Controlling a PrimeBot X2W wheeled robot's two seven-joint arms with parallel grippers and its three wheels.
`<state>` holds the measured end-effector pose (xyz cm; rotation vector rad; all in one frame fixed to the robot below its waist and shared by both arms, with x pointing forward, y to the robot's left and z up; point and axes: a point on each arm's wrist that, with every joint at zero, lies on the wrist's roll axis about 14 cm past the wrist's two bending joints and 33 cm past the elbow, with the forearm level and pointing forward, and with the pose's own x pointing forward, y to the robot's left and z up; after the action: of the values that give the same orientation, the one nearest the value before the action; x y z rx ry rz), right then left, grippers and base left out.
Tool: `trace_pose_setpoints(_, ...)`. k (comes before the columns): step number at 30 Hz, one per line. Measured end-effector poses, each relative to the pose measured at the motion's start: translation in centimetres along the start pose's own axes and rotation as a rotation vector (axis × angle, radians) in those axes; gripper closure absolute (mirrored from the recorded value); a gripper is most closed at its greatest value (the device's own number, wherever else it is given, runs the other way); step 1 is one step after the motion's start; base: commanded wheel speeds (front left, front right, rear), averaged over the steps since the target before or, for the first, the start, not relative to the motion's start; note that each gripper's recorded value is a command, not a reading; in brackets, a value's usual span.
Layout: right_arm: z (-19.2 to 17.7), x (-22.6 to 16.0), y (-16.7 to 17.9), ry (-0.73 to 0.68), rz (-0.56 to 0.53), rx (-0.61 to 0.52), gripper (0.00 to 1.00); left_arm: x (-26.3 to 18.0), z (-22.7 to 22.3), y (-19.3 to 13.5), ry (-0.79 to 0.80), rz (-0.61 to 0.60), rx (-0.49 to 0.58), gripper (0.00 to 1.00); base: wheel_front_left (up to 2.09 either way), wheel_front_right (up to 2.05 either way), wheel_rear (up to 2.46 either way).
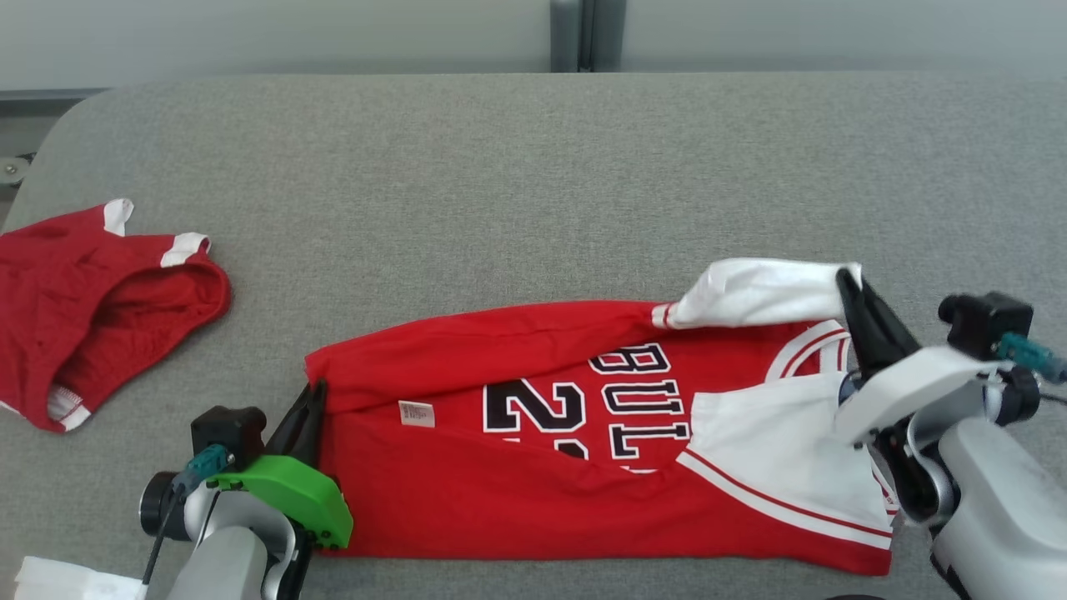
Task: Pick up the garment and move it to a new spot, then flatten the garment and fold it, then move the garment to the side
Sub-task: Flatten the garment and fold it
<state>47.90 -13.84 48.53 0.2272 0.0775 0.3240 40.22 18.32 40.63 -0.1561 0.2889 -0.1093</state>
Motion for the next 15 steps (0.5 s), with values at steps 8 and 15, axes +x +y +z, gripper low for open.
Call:
trace_pose_setpoints(8, -3.9, -6.0, -0.5, 0.057, -0.100, 0.096, 1.00, -1.5, -1.9, -1.0, 0.031, -0.012, -0.030, 1.00, 0.00, 0.00, 0.00)
trace_pose_setpoints(15, -3.5, -7.9, -0.1, 0.021, -0.129, 0.133, 1.00, -2.7, -2.1, -0.8, 0.018, 0.013, -0.056, 1.00, 0.00, 0.00, 0.00)
